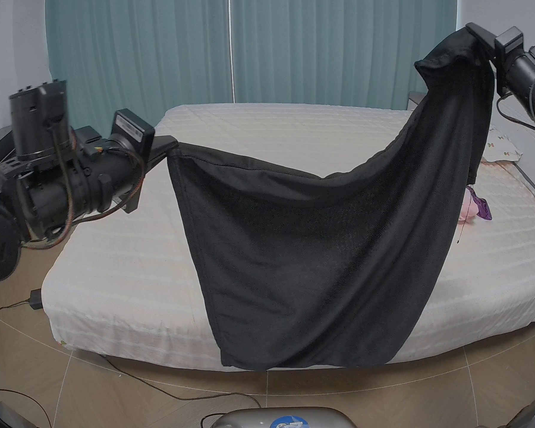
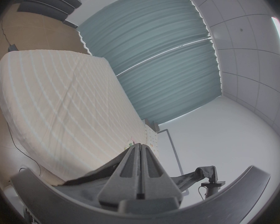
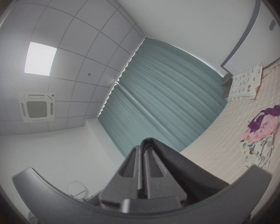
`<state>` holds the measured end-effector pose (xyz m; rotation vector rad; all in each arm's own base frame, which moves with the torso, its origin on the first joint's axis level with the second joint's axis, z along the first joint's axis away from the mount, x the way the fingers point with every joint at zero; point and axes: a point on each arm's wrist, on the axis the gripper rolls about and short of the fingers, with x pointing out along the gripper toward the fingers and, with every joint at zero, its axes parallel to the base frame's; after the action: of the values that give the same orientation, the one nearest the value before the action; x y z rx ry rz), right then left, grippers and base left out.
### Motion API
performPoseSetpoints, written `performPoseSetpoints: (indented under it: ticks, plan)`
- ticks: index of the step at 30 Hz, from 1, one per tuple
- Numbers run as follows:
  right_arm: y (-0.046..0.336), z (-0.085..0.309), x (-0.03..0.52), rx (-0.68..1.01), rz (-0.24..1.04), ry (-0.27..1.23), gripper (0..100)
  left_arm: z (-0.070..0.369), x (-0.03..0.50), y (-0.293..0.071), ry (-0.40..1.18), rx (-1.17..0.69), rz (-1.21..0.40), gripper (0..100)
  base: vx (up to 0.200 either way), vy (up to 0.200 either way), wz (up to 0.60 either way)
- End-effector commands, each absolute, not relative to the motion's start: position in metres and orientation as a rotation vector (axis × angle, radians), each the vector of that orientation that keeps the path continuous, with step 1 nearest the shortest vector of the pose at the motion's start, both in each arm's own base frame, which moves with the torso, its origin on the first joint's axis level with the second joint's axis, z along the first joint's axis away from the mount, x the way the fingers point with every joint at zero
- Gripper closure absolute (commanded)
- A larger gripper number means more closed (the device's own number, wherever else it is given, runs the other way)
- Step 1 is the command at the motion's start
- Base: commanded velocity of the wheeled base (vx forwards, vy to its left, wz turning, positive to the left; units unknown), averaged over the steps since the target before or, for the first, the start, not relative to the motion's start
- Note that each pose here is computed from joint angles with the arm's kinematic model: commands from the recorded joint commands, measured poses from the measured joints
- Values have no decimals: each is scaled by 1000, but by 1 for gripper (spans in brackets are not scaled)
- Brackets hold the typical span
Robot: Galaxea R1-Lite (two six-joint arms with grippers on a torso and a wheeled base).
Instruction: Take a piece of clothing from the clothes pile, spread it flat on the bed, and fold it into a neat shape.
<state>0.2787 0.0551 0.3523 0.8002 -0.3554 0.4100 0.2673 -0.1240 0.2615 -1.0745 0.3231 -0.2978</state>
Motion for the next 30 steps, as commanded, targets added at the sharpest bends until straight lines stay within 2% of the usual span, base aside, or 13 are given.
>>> performPoseSetpoints:
  ticks: [1,8,21,30]
  plan:
    - [42,298,348,765,281,-252,100,225,326,-138,386,-1056,-203,100,200,0,0]
    - [45,289,350,761,277,-220,100,217,341,-143,390,-1053,-189,100,200,0,0]
    - [65,216,391,753,259,-76,100,188,379,-145,421,-1047,-139,100,200,0,0]
    - [76,144,427,750,193,32,100,148,408,-146,475,-1027,-80,100,0,0,0]
